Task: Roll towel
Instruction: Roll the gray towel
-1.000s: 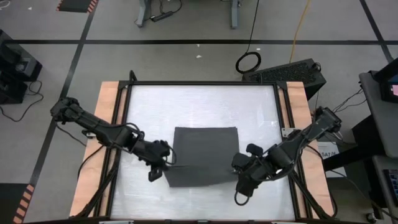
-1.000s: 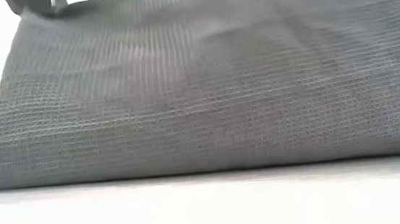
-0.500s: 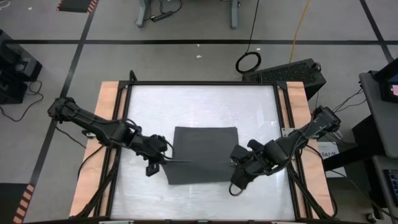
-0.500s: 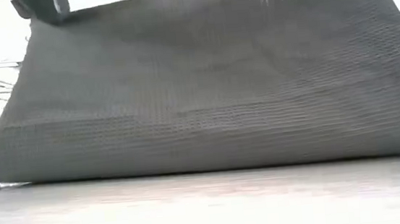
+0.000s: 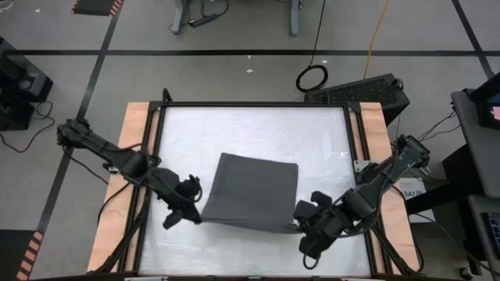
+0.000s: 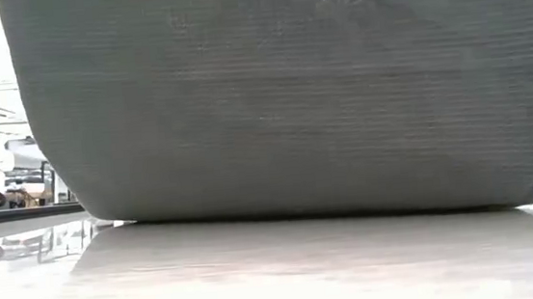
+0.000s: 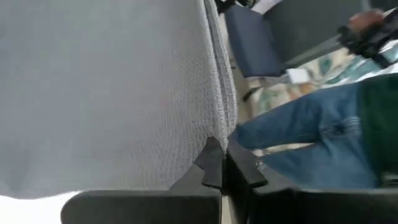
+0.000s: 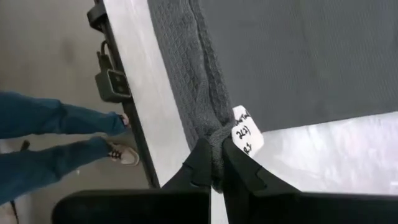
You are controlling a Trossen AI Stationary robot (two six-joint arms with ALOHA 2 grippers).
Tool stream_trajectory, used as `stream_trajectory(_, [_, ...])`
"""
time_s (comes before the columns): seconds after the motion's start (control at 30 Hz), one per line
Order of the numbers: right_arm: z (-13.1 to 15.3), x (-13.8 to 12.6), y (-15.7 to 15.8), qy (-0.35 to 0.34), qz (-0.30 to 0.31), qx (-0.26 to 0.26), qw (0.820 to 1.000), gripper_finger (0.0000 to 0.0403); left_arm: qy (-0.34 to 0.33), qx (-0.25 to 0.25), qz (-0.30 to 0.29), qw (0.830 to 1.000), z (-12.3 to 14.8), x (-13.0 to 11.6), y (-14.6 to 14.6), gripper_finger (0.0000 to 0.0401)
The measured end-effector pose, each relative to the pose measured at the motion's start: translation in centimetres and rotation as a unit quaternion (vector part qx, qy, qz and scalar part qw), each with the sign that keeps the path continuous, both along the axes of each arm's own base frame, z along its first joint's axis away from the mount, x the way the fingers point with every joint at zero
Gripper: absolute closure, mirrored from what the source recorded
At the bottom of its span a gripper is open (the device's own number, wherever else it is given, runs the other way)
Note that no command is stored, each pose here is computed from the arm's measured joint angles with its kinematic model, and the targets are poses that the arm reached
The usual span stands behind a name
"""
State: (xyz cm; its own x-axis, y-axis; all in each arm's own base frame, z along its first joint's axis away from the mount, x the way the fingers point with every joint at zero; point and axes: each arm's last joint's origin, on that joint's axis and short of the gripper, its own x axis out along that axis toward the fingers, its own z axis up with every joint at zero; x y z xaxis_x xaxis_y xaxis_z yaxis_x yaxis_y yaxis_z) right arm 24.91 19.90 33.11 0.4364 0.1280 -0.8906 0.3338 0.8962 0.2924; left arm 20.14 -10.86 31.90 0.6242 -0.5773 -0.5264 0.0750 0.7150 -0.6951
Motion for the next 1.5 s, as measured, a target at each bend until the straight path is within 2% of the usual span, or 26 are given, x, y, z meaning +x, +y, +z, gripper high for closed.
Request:
stream_trajectory(0.23, [0.1,-1.9,2.4,-0.009,0.018,0.013,1.000,0.0399,-0.008,-0.080,-0.002,0.997,0.4,0.7,-2.5,0.0400])
stream_trajectory(0.4, [0.1,-2.8,3.2,-0.007,0.052,0.008,0.999,0.0399,-0.025,-0.080,0.013,0.996,0.3,1.3,-2.9,0.0400])
stream_trajectory(0.57, [-0.2,-2.5,2.0,0.021,0.064,-0.029,0.997,0.0399,-0.004,-0.026,0.022,0.999,-1.2,2.1,-2.6,0.0400])
stream_trajectory(0.77, [-0.5,-0.7,-1.8,0.064,0.085,-0.090,0.990,0.0399,0.058,0.052,0.060,0.995,-2.9,2.2,-0.8,0.0400])
stream_trajectory(0.9, [-0.6,1.1,-4.6,0.075,0.121,-0.098,0.985,0.0399,0.086,0.111,0.083,0.987,-3.5,1.8,0.6,0.0400])
stream_trajectory(1.1, [-0.6,3.3,-9.3,0.082,0.132,-0.110,0.982,0.0399,0.122,0.194,0.108,0.967,-4.4,1.5,2.6,0.0400])
stream_trajectory(1.3, [-1.9,4.4,-13.1,0.101,0.139,-0.098,0.980,0.0399,0.135,0.279,0.122,0.943,-4.9,1.3,4.4,0.0400])
stream_trajectory(1.4, [-3.2,4.6,-14.0,0.109,0.139,-0.072,0.982,0.0399,0.120,0.291,0.103,0.944,-5.5,1.7,5.1,0.0400])
stream_trajectory(1.5, [-4.3,4.8,-14.1,0.111,0.136,-0.039,0.984,0.0399,0.120,0.268,0.074,0.953,-6.0,1.9,5.5,0.0400])
